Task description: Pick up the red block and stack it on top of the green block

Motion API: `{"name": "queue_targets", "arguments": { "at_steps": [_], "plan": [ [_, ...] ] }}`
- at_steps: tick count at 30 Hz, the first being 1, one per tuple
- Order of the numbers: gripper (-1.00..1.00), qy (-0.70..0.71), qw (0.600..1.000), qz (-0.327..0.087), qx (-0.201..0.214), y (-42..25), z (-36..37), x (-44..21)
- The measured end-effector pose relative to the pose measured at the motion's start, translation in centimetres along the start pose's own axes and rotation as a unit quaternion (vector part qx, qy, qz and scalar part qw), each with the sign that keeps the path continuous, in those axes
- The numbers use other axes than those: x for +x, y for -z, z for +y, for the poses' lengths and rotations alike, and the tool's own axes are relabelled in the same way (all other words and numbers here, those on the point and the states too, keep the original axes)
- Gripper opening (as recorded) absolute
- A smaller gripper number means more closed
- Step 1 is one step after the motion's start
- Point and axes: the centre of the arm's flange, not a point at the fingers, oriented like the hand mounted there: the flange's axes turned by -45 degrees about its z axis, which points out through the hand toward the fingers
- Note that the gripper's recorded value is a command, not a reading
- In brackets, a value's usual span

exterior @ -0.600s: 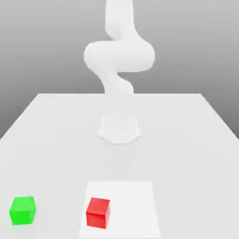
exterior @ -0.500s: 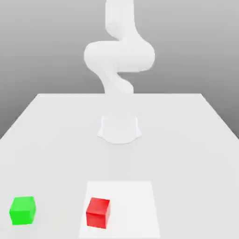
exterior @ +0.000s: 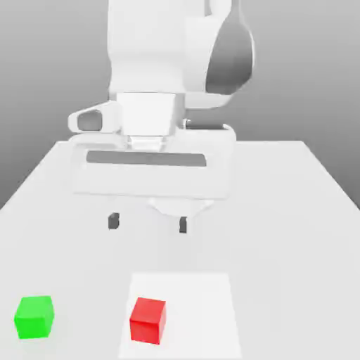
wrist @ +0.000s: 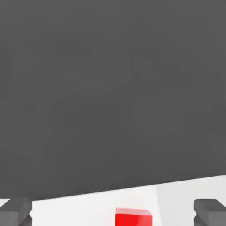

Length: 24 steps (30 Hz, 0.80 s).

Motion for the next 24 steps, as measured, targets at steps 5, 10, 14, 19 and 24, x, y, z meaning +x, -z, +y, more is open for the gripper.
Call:
{"name": "queue_targets", "arguments": {
  "at_steps": [5,10,14,19,24],
  "plan": [
    [0.00,-0.015,0.997,-0.072,-0.008,-8.9,1.3,-3.6],
    [0.00,-0.017,0.996,-0.083,-0.010,-15.2,1.5,-5.1],
    [-1.00,-0.017,0.996,-0.083,-0.010,-16.0,1.5,-5.3],
    [-1.00,-0.017,0.996,-0.083,-0.010,-15.2,1.5,-5.1],
    [-1.00,-0.029,0.996,-0.083,-0.011,-10.1,2.9,-3.9]
  ]
}}
